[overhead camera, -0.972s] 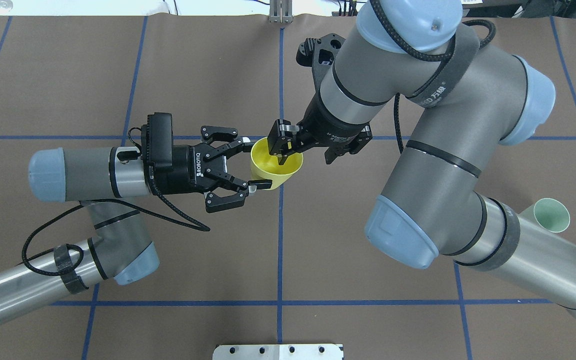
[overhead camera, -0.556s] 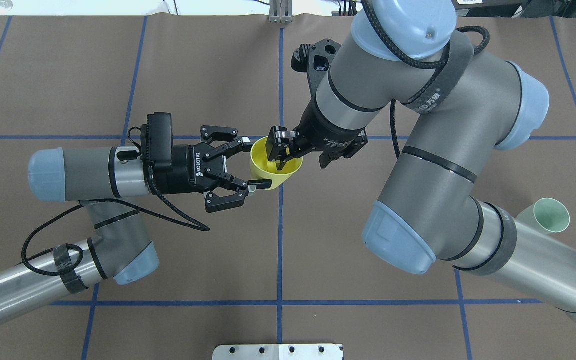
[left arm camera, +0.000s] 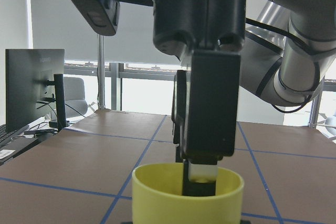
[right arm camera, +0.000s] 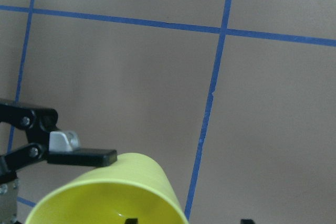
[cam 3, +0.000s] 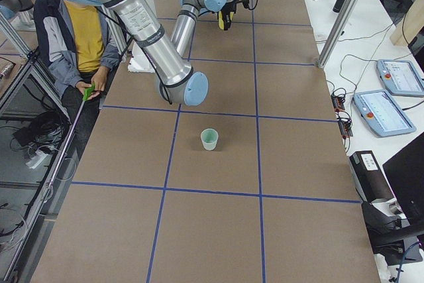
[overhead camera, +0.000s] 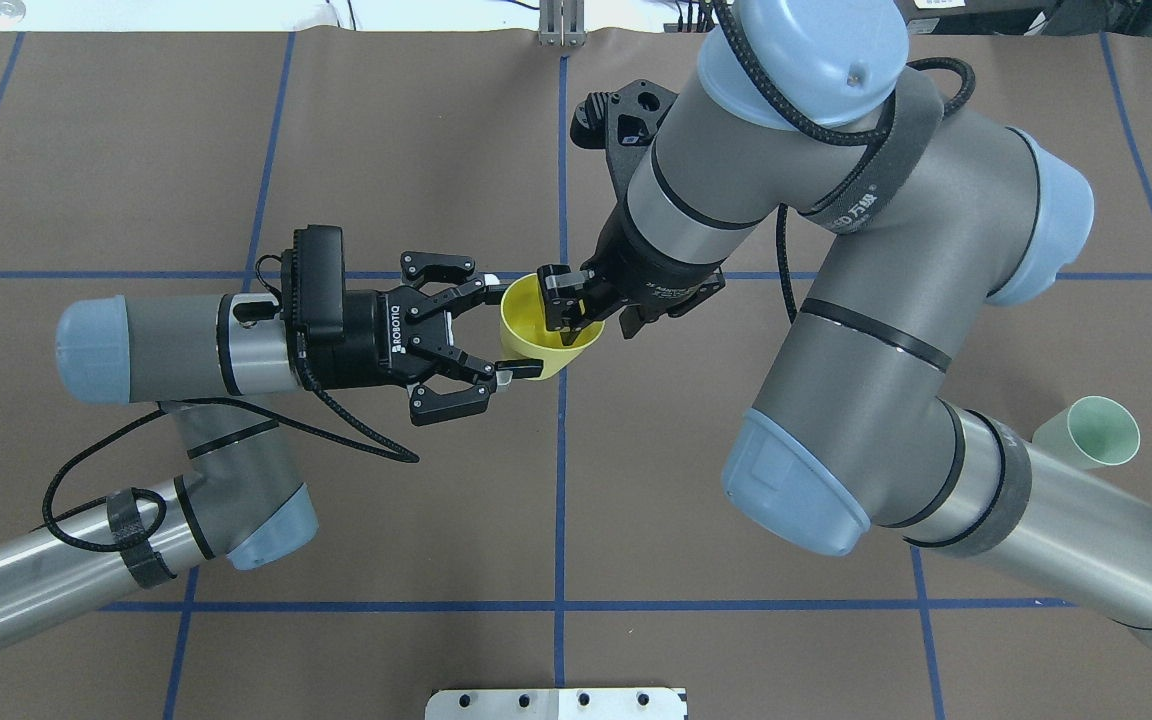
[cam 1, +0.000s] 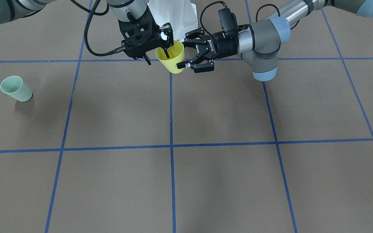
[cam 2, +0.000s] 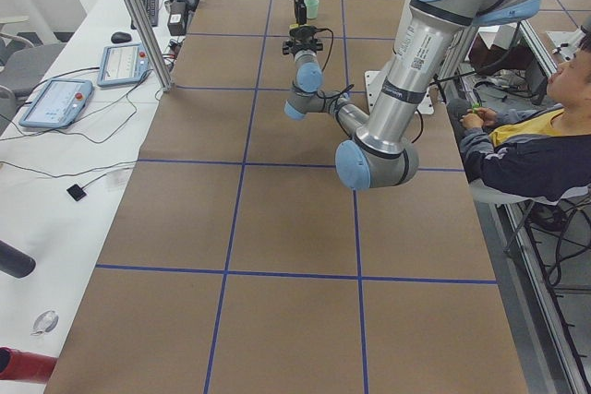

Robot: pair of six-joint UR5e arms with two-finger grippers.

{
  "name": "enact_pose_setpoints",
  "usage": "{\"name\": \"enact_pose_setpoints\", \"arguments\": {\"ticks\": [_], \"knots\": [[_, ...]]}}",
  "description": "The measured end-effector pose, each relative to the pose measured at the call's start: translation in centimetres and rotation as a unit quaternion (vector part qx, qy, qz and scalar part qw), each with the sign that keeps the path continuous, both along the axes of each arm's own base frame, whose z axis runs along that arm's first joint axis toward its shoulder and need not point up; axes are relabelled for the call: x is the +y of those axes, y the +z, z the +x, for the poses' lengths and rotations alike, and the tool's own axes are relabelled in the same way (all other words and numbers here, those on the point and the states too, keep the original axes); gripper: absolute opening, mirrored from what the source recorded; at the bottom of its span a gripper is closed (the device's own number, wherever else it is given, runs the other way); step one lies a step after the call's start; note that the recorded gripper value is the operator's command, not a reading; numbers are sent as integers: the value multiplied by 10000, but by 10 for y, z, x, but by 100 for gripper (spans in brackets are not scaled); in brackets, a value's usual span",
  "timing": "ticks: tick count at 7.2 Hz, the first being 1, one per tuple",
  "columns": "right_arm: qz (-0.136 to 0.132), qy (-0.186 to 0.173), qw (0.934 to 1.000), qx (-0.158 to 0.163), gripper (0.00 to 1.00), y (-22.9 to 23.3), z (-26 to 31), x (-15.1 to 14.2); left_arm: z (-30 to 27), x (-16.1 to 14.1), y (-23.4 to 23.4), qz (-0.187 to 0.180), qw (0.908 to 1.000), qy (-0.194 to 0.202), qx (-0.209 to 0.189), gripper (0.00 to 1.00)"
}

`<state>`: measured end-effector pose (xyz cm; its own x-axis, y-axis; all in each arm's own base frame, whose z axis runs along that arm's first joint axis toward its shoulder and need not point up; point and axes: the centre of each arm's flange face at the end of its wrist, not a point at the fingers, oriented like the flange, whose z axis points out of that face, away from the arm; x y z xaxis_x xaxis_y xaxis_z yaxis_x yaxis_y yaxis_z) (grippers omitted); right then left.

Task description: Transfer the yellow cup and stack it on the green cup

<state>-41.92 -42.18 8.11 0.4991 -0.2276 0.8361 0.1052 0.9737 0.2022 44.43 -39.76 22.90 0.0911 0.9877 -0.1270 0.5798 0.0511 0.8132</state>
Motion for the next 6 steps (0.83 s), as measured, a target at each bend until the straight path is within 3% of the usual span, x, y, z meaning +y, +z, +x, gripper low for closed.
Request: {"name": "enact_pose_setpoints", "arguments": {"ticks": [1,2,3,4,6], "knots": [[122,60,9999,24,0,-1,1,-1,0,0,0,0,10000,1,0,34],[176,108,9998,27,0,-2,3,-2,0,0,1,-7,10000,2,-10,65],[184,138,9997,24,0,-3,4,-2,0,0,0,-9,10000,5,-3,72],[181,159,9997,17,0,-4,5,-2,0,0,-1,-10,10000,9,5,98],[180,220,9996,19,0,-5,8,-5,0,0,-2,-11,10000,14,15,100]]}}
